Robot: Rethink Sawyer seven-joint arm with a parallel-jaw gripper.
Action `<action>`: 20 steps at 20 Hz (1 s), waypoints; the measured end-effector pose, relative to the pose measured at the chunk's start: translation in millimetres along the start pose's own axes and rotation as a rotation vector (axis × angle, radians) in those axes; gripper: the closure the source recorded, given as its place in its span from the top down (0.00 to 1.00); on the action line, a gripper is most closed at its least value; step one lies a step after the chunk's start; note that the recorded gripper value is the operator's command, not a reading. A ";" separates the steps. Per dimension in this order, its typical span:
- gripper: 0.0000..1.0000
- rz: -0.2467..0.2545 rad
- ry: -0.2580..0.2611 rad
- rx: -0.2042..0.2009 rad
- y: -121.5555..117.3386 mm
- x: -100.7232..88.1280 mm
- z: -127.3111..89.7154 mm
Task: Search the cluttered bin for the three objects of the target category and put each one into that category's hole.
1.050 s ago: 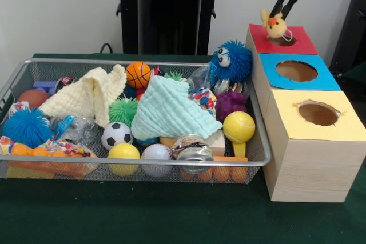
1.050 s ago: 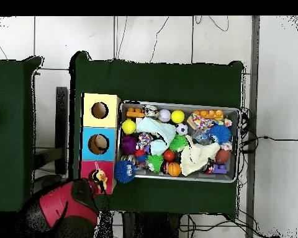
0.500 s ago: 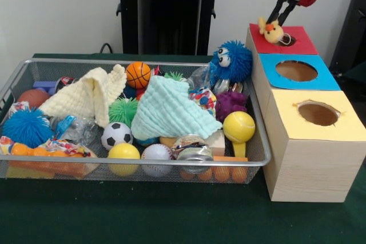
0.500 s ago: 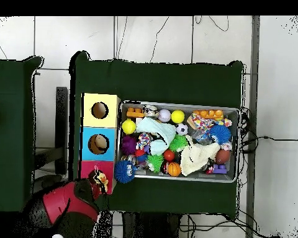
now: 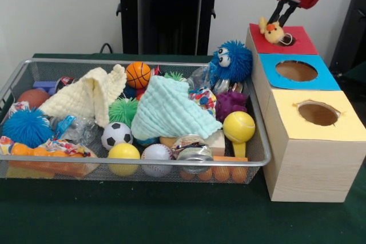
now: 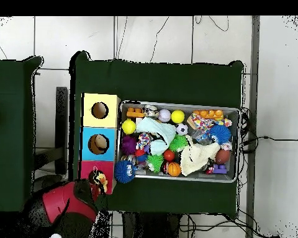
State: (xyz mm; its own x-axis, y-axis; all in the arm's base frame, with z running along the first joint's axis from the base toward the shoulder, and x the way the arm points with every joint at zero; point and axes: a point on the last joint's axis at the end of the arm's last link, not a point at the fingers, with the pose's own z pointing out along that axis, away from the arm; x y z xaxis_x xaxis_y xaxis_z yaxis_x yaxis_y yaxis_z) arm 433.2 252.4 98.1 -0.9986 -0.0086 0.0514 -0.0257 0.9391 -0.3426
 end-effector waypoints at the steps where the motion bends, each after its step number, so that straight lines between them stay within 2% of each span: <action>1: 0.00 0.002 0.000 0.000 0.7 -0.5 0.2; 20: 0.00 0.045 0.002 -0.028 21.7 -21.0 4.8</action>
State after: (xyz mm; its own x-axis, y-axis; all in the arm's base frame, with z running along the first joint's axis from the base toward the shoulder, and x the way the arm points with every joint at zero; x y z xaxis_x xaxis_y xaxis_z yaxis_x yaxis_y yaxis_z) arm 453.3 271.4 85.2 -0.9987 0.0345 0.0385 0.0205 0.9477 -0.3184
